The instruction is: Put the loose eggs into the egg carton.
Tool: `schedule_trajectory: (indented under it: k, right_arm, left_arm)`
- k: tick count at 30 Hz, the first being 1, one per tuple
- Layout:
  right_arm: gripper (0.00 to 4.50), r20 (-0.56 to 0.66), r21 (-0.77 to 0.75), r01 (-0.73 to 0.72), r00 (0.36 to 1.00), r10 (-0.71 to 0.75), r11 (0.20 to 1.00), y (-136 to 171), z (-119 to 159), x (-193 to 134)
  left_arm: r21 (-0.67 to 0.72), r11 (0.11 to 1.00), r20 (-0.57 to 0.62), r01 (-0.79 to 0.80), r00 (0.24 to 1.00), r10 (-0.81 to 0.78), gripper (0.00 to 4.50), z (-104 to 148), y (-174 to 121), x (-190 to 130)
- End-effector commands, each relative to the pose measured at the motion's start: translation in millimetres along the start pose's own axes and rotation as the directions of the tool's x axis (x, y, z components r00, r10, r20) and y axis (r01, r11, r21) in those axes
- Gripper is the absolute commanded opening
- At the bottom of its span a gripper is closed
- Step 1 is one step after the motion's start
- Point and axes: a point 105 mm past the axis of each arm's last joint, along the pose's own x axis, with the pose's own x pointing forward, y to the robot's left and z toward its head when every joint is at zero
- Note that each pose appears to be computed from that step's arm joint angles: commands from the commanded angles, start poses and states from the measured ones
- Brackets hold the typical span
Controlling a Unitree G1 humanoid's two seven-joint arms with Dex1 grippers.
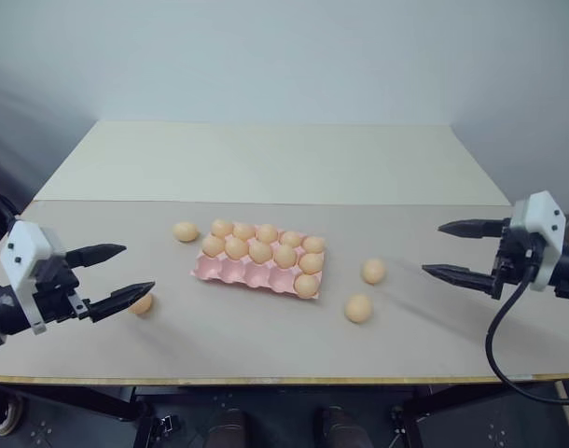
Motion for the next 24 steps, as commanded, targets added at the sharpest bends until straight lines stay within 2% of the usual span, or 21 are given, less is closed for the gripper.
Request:
schedule_trajectory:
  k: [1, 17, 24]
  right_arm:
    - [4.5, 0.013, -0.058, 0.01, 1.0, -0.009, 0.998, -0.3, 12.8, -6.6]
    - [4.5, -0.017, -0.082, -0.022, 1.0, 0.02, 0.996, -1.3, 15.7, -8.3]
    - [4.5, -0.11, -0.127, -0.069, 0.992, 0.055, 0.989, 0.6, 3.6, -5.8]
  left_arm:
    - [0.016, 1.0, 0.025, -0.023, 0.999, 0.023, 4.47, 8.8, 3.6, -3.0]
    - [0.046, 0.998, 0.03, 0.039, 0.999, -0.041, 4.47, 14.9, 2.7, -1.9]
    - [0.037, 0.997, 0.041, 0.066, 0.997, -0.067, 4.47, 18.4, 5.5, -2.2]
